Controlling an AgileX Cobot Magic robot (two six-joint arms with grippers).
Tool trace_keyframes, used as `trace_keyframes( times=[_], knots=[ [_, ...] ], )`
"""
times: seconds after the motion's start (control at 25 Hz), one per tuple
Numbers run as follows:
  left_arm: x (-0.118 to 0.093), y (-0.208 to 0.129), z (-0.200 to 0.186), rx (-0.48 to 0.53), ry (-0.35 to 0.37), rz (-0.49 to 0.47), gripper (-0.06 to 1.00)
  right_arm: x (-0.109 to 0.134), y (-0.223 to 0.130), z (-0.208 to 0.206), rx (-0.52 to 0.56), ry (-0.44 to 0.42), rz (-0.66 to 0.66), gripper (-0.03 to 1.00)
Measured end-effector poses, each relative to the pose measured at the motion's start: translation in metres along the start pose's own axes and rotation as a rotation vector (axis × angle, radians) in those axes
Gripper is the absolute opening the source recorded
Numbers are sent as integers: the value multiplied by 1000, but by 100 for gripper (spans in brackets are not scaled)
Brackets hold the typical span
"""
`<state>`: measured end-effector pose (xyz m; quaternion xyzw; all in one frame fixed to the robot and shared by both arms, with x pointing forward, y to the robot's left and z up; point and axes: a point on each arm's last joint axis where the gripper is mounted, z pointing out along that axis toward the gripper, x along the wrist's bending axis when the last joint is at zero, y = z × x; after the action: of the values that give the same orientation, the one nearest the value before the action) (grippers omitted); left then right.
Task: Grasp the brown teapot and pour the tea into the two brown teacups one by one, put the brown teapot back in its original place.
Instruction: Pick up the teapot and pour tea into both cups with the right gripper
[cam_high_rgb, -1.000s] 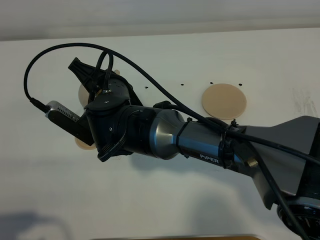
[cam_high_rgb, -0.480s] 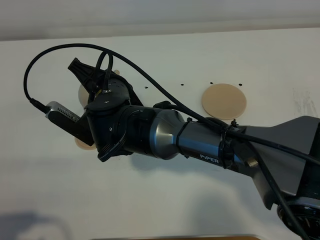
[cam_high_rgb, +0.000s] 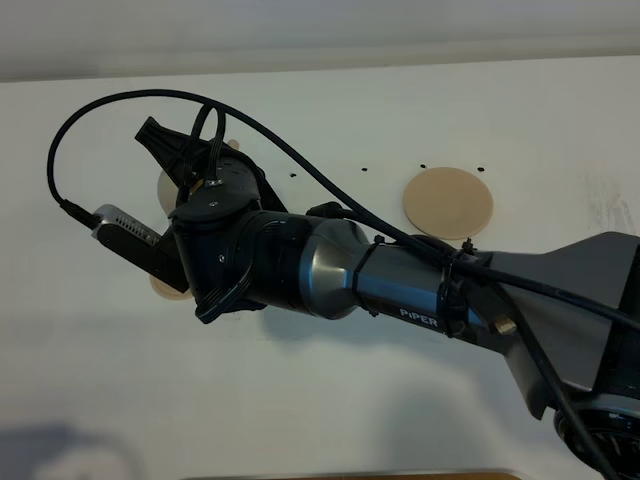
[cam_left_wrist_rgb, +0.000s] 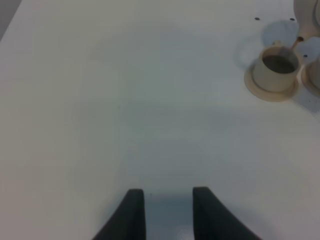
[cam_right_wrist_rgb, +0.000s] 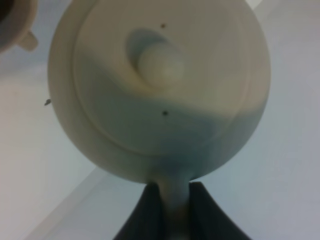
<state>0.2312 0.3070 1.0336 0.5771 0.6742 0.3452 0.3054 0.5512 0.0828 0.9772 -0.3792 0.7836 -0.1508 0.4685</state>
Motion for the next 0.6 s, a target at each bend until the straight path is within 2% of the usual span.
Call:
trace_keyframes(
  times=[0.6],
  knots=[
    [0, 0, 0, 0, 0, 0, 30, 0, 1, 0, -6, 5, 7, 9]
  ],
)
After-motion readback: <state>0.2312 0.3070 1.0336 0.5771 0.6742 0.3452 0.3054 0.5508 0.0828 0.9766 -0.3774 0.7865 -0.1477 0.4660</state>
